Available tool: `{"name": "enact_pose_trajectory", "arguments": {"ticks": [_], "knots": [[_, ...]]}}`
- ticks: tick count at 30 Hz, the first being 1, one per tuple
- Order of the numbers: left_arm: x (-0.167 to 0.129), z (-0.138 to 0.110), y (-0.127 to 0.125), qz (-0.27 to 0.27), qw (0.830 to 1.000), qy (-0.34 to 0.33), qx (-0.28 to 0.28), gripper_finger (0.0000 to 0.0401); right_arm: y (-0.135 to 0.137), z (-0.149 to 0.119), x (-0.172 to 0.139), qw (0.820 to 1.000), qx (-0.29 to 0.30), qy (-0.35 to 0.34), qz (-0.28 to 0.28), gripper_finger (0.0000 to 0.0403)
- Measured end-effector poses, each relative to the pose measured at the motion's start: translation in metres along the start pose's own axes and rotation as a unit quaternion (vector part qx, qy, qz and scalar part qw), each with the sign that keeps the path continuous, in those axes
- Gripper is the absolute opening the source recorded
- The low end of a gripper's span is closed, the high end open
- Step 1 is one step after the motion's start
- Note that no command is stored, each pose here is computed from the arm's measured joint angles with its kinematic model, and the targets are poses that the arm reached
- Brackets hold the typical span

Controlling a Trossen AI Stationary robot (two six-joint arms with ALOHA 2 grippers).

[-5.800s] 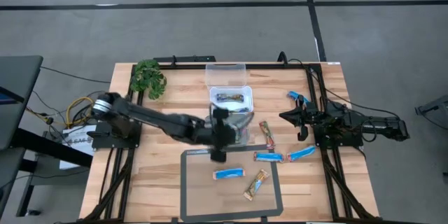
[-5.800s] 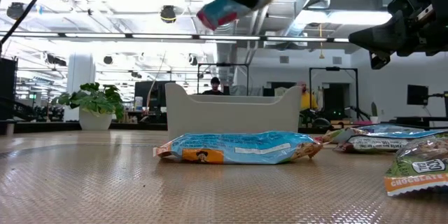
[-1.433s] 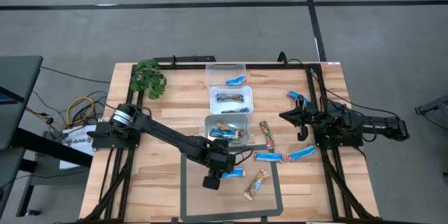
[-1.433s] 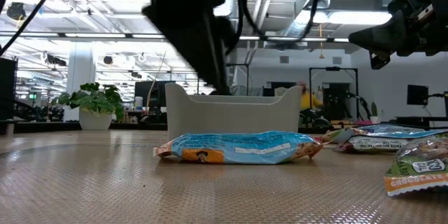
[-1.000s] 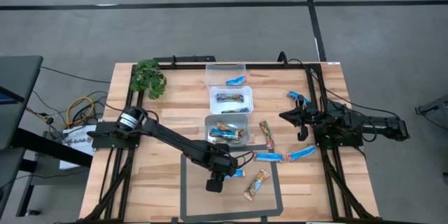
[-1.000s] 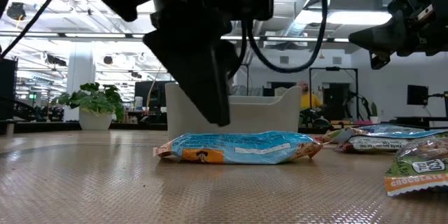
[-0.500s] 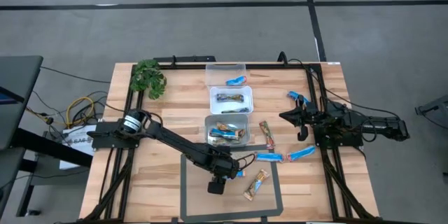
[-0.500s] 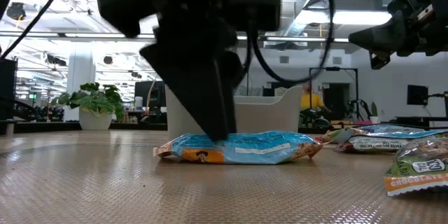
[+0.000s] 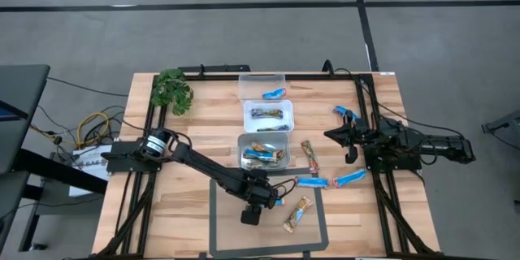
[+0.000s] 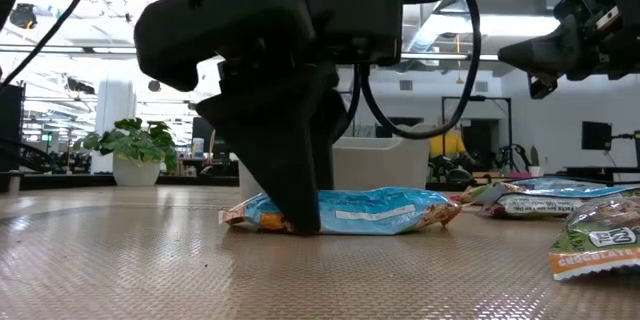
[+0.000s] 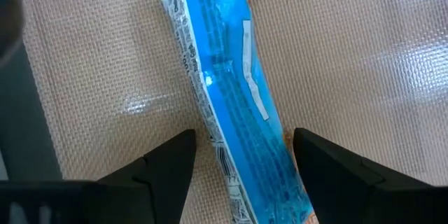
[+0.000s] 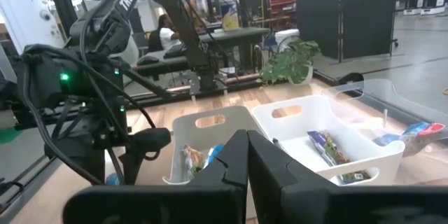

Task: Pick and place Granola Bars by type
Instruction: Put the yellow granola bar into the gray bin

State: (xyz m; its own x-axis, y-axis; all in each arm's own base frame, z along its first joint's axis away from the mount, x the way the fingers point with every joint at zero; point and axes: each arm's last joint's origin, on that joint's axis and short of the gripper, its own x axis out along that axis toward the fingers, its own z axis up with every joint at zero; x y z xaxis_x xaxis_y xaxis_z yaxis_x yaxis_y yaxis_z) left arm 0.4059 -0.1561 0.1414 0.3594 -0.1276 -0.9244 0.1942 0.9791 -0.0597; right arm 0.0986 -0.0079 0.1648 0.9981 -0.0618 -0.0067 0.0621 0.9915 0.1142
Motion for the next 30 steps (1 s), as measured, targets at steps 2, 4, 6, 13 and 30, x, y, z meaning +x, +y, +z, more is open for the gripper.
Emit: {"name": "enact_pose_trajectory", "arguments": {"ticks": [2, 4, 6, 13, 30], "knots": [[0.000, 0.000, 0.000, 0.002, 1.000, -0.001, 0.000, 0.0236, 0.000, 0.000, 0.000, 1.000, 0.000, 0.000, 0.000, 0.0000], [0.000, 0.000, 0.000, 0.009, 1.000, -0.003, 0.001, 0.0236, 0.000, 0.000, 0.000, 1.000, 0.000, 0.000, 0.000, 0.0000], [0.001, 0.000, 0.000, 0.019, 1.000, -0.004, 0.001, 0.0231, 0.000, 0.000, 0.000, 1.000, 0.000, 0.000, 0.000, 0.0000], [0.001, 0.000, 0.000, 0.024, 1.000, -0.004, 0.002, 0.0157, 0.000, 0.000, 0.000, 1.000, 0.000, 0.000, 0.000, 0.0000], [-0.019, 0.007, -0.002, 0.020, 0.999, -0.028, 0.029, 0.0079, 0.000, 0.000, 0.000, 1.000, 0.000, 0.000, 0.000, 0.0000]]}}
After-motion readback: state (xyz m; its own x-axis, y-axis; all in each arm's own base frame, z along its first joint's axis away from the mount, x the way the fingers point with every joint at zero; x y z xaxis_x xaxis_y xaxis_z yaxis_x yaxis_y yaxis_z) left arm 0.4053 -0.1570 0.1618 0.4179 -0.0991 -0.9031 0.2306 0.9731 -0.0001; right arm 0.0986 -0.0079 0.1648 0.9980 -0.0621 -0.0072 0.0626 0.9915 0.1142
